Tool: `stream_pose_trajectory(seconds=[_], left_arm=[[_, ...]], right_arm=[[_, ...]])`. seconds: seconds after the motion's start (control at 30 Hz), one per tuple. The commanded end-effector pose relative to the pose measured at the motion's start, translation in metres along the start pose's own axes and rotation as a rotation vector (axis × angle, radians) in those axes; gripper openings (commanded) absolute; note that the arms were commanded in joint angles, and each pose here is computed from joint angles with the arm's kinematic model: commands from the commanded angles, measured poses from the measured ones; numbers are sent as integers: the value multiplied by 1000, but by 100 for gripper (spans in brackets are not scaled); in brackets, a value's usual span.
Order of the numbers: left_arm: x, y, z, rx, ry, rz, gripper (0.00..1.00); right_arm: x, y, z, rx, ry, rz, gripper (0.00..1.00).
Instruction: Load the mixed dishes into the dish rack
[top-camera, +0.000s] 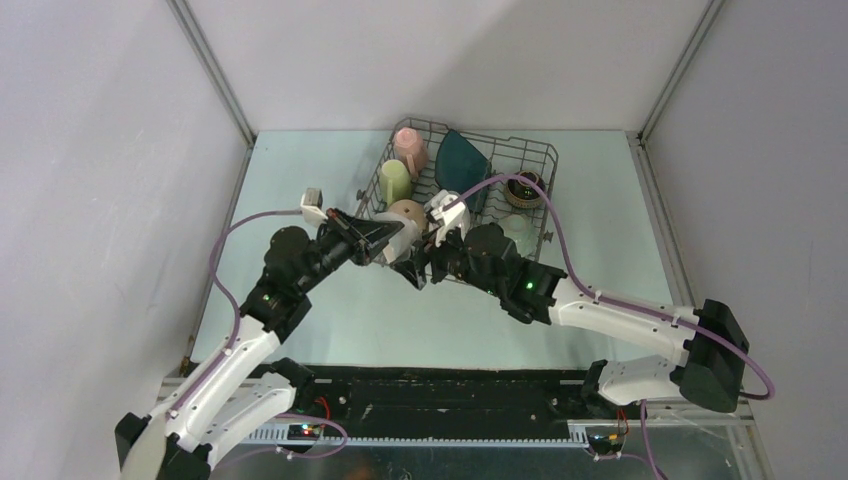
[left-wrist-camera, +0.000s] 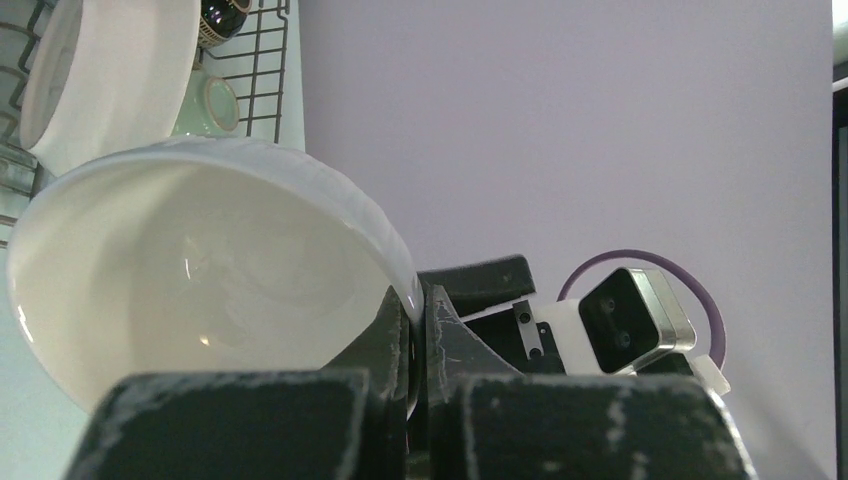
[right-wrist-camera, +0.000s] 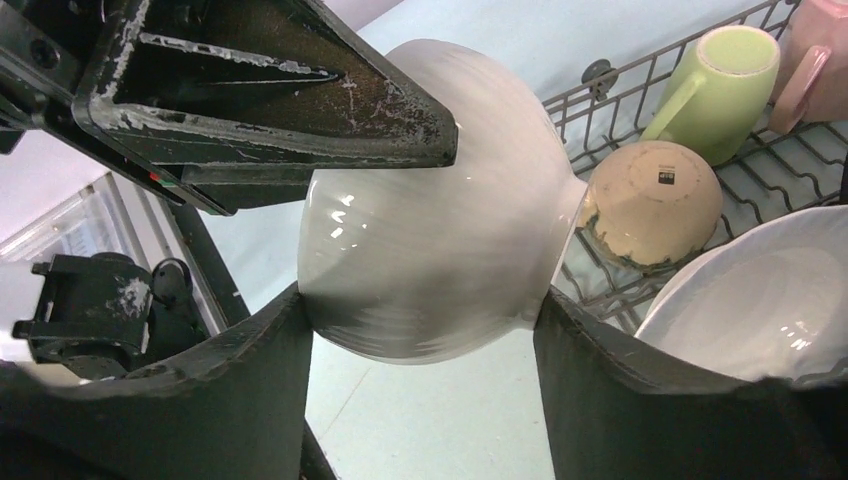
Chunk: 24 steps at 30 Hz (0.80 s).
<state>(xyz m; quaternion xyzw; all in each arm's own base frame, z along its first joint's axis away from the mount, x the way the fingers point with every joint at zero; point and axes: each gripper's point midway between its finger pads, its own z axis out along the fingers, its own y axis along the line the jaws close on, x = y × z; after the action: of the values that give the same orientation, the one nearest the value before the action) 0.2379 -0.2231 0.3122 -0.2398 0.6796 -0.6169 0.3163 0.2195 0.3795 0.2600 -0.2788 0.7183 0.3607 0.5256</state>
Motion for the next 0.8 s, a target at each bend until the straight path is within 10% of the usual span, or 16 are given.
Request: stream_pose_trajectory(seconds=[0.0,0.13,0.77], left_arm=[[6,-39,-10,152,30,3,2],[7,-33,-10,139,31,-1,8],[15,-27,3,150,97,-28,48]], right_arm=[[-20,11,3,-33,-50,-5,43],[-19,10,-1,-35,-58,-11,0],[-25,-17,-38,-47,-120,32,0]])
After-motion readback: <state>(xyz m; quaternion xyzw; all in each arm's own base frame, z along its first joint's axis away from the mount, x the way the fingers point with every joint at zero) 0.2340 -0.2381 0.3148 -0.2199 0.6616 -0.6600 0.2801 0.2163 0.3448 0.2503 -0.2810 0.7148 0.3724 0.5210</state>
